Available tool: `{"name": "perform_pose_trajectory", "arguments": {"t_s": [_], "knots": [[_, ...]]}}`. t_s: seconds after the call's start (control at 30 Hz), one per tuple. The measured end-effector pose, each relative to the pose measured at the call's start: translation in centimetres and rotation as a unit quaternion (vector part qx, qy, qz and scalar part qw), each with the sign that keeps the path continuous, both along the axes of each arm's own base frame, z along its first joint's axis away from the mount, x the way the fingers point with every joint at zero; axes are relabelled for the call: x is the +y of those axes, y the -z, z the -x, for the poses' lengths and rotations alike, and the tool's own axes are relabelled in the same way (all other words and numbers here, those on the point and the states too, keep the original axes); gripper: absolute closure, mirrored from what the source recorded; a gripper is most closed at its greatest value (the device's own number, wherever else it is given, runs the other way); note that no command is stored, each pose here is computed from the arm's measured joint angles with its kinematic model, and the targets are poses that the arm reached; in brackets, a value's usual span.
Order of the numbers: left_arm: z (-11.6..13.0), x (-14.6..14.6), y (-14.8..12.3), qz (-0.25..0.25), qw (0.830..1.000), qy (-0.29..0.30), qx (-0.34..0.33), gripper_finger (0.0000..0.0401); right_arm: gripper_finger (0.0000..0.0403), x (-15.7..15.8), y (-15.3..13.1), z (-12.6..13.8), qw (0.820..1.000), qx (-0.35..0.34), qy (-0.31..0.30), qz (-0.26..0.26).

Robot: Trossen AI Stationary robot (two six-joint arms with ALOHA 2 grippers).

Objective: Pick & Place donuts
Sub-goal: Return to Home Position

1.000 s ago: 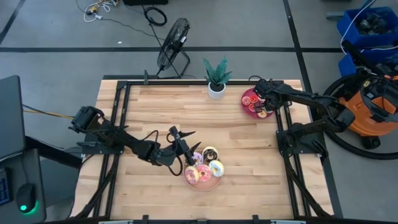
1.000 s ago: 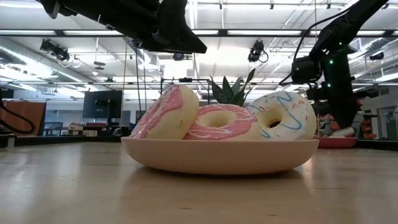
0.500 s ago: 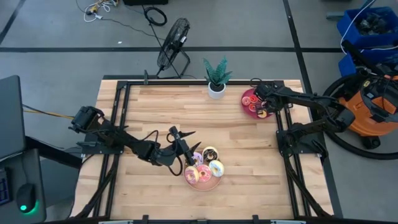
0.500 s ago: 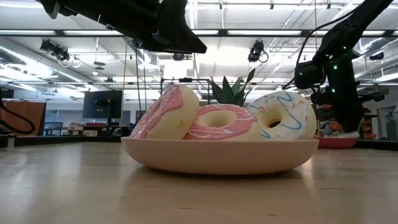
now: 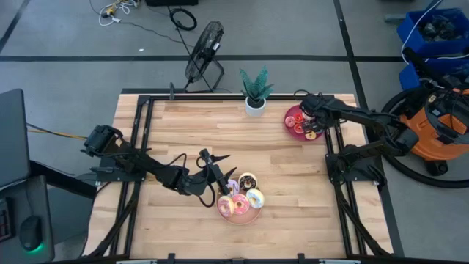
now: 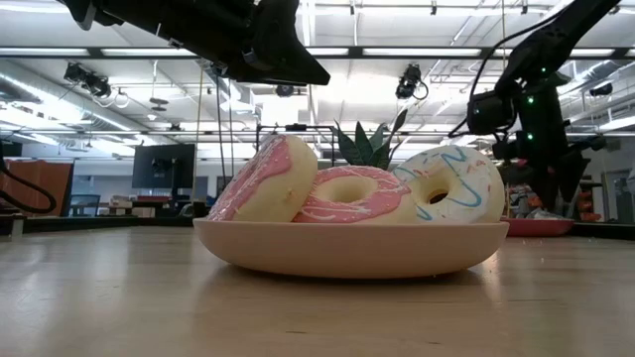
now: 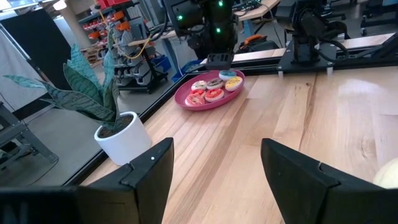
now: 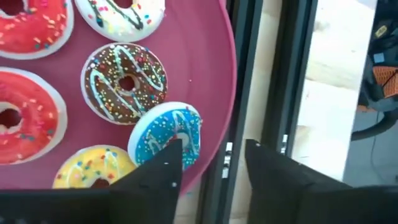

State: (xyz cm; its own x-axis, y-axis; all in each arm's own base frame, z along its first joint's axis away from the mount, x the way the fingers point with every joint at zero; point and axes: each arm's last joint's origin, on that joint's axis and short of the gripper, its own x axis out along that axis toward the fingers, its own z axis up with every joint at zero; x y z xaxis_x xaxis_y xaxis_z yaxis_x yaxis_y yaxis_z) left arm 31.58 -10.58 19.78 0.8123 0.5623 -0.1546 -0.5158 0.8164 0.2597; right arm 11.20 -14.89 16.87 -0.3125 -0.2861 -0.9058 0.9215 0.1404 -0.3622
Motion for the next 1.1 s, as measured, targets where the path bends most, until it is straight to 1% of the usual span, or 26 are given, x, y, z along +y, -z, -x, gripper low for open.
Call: {"name": "perform_pose_trajectory", "arguments": {"t_s": [0.1, 0.17, 0.33, 0.43, 0.5, 0.57, 0.63, 0.67, 0.73, 0.77, 0.8, 0.83, 0.87, 0.93, 0.97, 1.0, 1.07, 1.1], "knots": [[0.0, 0.0, 0.0, 0.0, 1.0, 0.0, 0.0, 0.0153, 0.0198, 0.0, -0.7, -0.2, 1.0, 0.001, -0.015, -0.001], [0.0, 0.0, 0.0, 0.0, 1.0, 0.0, 0.0, 0.0153, 0.0187, 0.1, -1.4, -0.6, 0.999, -0.007, -0.033, 0.01], [0.0, 0.0, 0.1, -0.002, 1.0, -0.002, 0.005, 0.0154, 0.0183, 1.5, -3.0, -1.8, 0.993, -0.041, -0.101, 0.046], [0.3, -0.2, 0.1, -0.011, 1.0, -0.016, 0.011, 0.0158, 0.0191, 3.4, -3.5, -2.9, 0.981, -0.075, -0.162, 0.071], [0.8, -0.3, -0.3, -0.01, 1.0, -0.021, 0.016, 0.0169, 0.0198, 4.9, -3.6, -3.6, 0.967, -0.112, -0.216, 0.08], [1.6, -0.4, -1.0, 0.002, 1.0, -0.02, 0.021, 0.0187, 0.0207, 6.7, -3.7, -4.4, 0.943, -0.159, -0.277, 0.091], [2.5, -0.4, -1.7, 0.02, 0.999, -0.021, 0.021, 0.0208, 0.0217, 8.5, -3.3, -5.0, 0.909, -0.203, -0.351, 0.095], [3.0, -0.3, -2.0, 0.027, 0.999, -0.022, 0.025, 0.022, 0.0222, 9.4, -3.0, -5.2, 0.886, -0.225, -0.394, 0.095], [3.9, -0.2, -2.3, 0.039, 0.998, -0.026, 0.035, 0.0244, 0.0235, 11.3, -2.2, -5.6, 0.827, -0.278, -0.482, 0.081], [4.3, -0.1, -2.4, 0.045, 0.998, -0.029, 0.039, 0.0256, 0.0243, 12.2, -1.8, -5.7, 0.8, -0.305, -0.513, 0.069], [4.6, 0.0, -2.4, 0.051, 0.997, -0.033, 0.043, 0.0267, 0.0251, 12.9, -1.3, -5.6, 0.785, -0.328, -0.523, 0.056], [4.9, 0.1, -2.3, 0.052, 0.997, -0.037, 0.05, 0.0279, 0.0261, 13.4, -0.8, -5.6, 0.78, -0.35, -0.517, 0.044], [5.2, 0.2, -2.3, 0.054, 0.996, -0.041, 0.056, 0.0289, 0.0273, 13.8, -0.4, -5.5, 0.781, -0.365, -0.505, 0.034], [5.4, 0.5, -2.3, 0.061, 0.995, -0.051, 0.056, 0.0309, 0.03, 14.3, 0.5, -5.3, 0.796, -0.384, -0.467, 0.011], [5.4, 0.6, -2.2, 0.06, 0.995, -0.055, 0.06, 0.0318, 0.0316, 14.4, 0.8, -5.3, 0.799, -0.395, -0.454, 0.005], [5.4, 0.7, -2.1, 0.062, 0.995, -0.058, 0.061, 0.0326, 0.033, 14.7, 1.0, -5.3, 0.785, -0.401, -0.471, 0.002], [5.3, 0.9, -2.1, 0.07, 0.994, -0.057, 0.06, 0.0344, 0.0359, 15.2, 1.4, -5.5, 0.742, -0.421, -0.522, 0.023], [5.3, 1.0, -2.0, 0.076, 0.994, -0.051, 0.066, 0.0354, 0.0374, 15.3, 1.5, -5.6, 0.72, -0.438, -0.537, 0.039]]}}
